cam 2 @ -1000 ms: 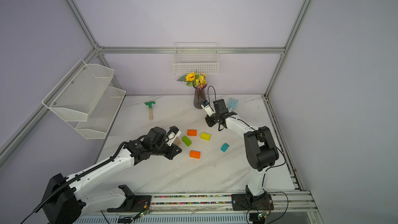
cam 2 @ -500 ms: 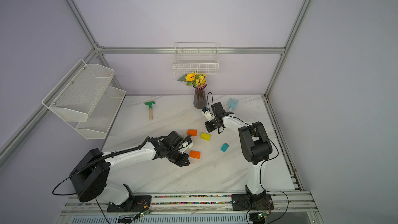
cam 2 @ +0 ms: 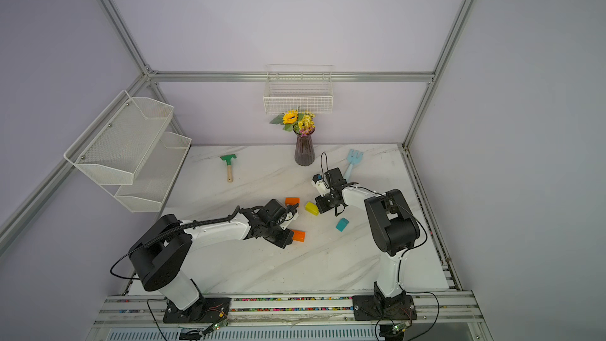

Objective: Assemble a piece of candy with building blocks
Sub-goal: Assemble the building blocks at the center of the board.

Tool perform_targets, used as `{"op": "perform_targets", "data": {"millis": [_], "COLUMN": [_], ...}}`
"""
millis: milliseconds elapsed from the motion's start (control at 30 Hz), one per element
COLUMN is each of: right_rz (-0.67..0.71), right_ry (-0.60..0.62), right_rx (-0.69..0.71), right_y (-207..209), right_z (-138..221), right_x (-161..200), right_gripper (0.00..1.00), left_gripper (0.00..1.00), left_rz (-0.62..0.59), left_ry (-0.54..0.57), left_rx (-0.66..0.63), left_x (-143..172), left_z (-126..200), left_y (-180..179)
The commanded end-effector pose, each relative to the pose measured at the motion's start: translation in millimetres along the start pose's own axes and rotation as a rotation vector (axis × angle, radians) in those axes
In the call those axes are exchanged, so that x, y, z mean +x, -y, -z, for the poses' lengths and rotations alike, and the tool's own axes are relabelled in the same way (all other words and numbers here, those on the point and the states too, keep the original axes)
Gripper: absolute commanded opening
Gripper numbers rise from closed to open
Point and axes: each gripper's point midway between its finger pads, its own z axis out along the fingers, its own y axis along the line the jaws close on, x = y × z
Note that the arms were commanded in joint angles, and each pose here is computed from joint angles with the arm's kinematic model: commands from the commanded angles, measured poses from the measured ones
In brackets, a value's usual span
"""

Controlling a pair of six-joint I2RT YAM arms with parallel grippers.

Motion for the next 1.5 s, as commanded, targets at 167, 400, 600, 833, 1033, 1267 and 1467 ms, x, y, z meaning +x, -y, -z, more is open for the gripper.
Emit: {"op": "perform_targets", "data": {"millis": [167,400,600,833,1033,1267,1467], "right_rz": [0.003,0.027,0.046,-0.11,-0.196,-0.179,-0.203], "right_ry": [0.022,-0.002,-0.08,-0.13,-0.105,-0.131,-0.121], "right_rx": [-0.04,-0.035,0.0,0.137,0.179,0.075,-0.004], "right_y": [-8,-16,-34,-27,-27,-76,-112], "right_z": [1,9,12,23,49,50,44], "right_x": [-4,-1,17,39,45,62,67], "right_gripper": [0.0,0.0,0.0,0.0,0.0,0.0,0.0], "left_gripper": [0.0,0.0,0.0,0.0,0.0,0.0,0.0], "left_rz": [-0.008,-0.004,0.002,0.01,0.024,0.029,0.014], "left_ry": [0.129,0.151,0.15,0.148,0.115,0.099,0.105], "left_rx": [-0.011,0.004,0.019,-0.005,-0.026,-0.06,-0.034], "left_x": [-48,-63,-64,-57,-30,-14,-32], "left_z": [-5,-9,-8,5,22,21,10], "left_y": [-5,-3,0,-2,-7,-11,-4]}}
